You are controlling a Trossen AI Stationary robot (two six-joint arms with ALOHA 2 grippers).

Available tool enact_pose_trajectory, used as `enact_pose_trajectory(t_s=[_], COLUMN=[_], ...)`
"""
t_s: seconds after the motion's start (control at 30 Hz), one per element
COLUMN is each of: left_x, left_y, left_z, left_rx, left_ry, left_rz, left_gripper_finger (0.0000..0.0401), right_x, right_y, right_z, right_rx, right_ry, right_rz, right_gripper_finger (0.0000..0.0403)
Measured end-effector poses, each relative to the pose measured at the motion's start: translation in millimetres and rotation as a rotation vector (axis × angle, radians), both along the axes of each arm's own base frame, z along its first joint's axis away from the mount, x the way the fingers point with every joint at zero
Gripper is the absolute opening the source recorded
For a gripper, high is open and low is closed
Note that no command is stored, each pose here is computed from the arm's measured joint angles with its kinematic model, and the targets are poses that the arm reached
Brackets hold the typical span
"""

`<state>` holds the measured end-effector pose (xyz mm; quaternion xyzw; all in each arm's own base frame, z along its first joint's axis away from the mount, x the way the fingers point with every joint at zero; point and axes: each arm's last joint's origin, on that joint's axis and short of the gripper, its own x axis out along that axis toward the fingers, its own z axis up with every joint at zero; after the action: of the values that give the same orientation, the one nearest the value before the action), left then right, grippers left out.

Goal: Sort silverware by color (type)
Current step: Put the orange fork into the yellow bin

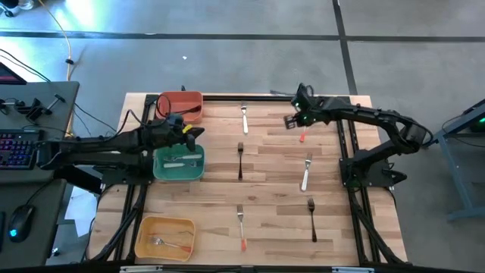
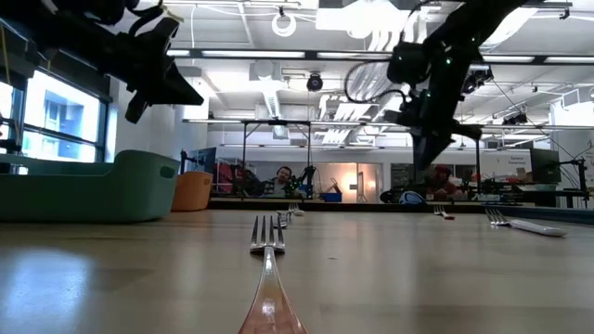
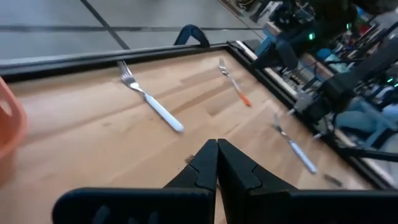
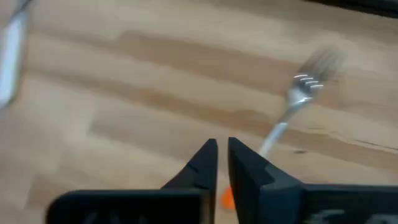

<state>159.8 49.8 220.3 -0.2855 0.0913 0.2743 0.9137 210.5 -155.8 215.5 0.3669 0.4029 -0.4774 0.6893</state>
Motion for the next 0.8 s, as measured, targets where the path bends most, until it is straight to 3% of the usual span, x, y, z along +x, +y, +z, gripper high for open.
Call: enact_pose_trajectory(t_s=[0.33,0.5,0.63,0.8], left_x=[-5,-10,-13,-16], left_y=[14,25,32,38], left_z=[-1,-1,-1,0], left_rx=[0.097,0.11,0.103,0.088], left_ry=[0.068,0.081,0.077,0.062], left_rz=[-0.013,0.039,0.068,0.113], left_gripper_finger=[0.0,0.0,0.0,0.0], right_x=[-47,-51,-43,-34], right_y=[-47,-56,-64,-74], right_z=[-1,-11,-38,-66], right_rx=[0.012,0.05,0.149,0.198], right_ry=[0.01,0.038,0.074,0.076], right_rz=[-0.245,-0.274,-0.238,-0.224], right_gripper_finger=[0.0141,0.0148,0.0149,0.0148])
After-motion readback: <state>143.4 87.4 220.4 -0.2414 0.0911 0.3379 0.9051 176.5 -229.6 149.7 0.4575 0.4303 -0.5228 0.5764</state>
